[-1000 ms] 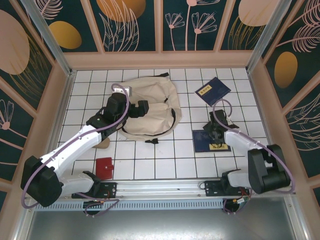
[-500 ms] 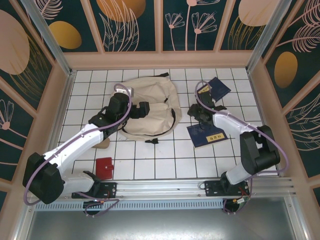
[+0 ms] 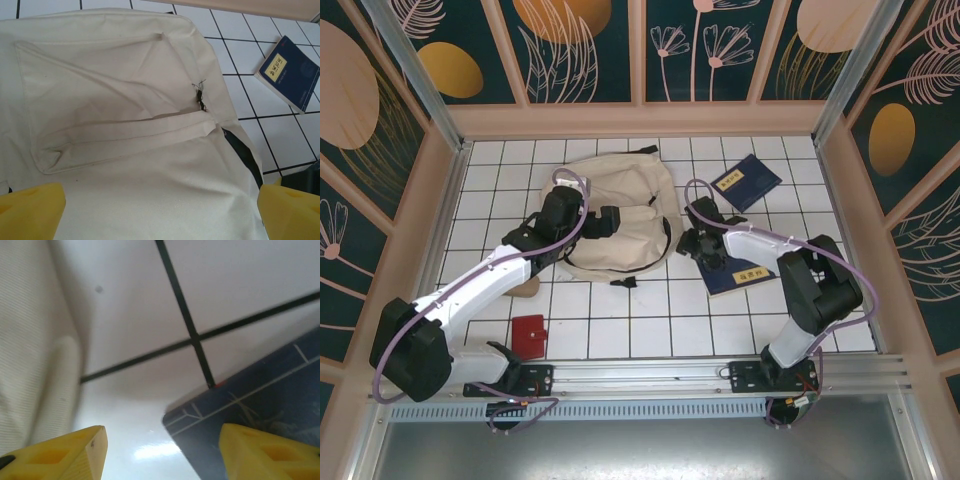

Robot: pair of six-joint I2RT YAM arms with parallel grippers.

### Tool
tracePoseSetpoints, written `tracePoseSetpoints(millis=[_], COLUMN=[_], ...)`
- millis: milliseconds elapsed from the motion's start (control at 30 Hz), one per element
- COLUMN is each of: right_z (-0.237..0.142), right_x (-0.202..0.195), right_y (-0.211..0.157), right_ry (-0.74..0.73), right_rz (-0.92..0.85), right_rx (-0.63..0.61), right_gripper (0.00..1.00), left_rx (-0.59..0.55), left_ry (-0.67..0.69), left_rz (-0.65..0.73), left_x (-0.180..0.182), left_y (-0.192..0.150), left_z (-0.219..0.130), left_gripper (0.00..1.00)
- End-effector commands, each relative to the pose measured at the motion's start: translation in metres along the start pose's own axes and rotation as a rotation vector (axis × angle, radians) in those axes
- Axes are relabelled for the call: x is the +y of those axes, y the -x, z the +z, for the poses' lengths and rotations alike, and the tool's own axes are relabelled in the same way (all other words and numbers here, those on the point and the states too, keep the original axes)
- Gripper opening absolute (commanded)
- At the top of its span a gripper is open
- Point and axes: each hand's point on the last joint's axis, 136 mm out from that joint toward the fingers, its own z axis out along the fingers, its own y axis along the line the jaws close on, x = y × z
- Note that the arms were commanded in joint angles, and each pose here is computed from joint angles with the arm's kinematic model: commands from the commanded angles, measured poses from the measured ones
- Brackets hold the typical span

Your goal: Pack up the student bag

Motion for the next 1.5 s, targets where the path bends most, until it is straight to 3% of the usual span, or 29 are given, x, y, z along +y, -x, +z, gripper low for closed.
tracePoseSetpoints(millis=[0, 233, 400, 533, 700, 1067, 1100, 1467], right_z=[0.004, -0.018, -0.040, -0.058, -0.060, -0.041, -0.038, -0.018], right_x=[-0.031, -0.035, -0.039, -0.091, -0.147, -0.168, -0.169, -0.157], right_y=[-0.032, -0.067, -0.033, -0.007, -0.002, 0.009, 0.009, -0.001], right_ry=[-0.102, -0.073, -0.160, -0.295, -0.299, -0.255, -0.255, -0.191], right_rz=[0.018, -0.017, -0.025, 0.170, 0.347, 0.246, 0.238, 0.134], right_rx=[0.097, 0.178, 0.042, -0.089, -0.125, -0.095, -0.089, -0.009], right_gripper=[0.63, 0.62, 0.62, 0.63, 0.63, 0.54, 0.54, 0.40], left_rx=[0.004, 0.021, 0.051, 0.062, 0.078, 0.139, 0.123, 0.208], left_ry=[0.019, 0.007, -0.005, 0.001, -0.007, -0.158, -0.179, -0.350], left_rz=[0.027, 0.027, 0.029, 0.030, 0.030, -0.001, -0.006, -0.044], left_x=[0.004, 0.002, -0.002, 0.000, -0.002, -0.030, -0.037, -0.096], left_y=[0.001, -0.003, -0.008, -0.011, -0.014, -0.023, -0.012, -0.023], left_z=[0.001, 0.007, 0.014, 0.016, 0.018, 0.028, 0.027, 0.045], left_gripper=[0.99, 0.99, 0.98, 0.99, 0.99, 0.98, 0.98, 0.82])
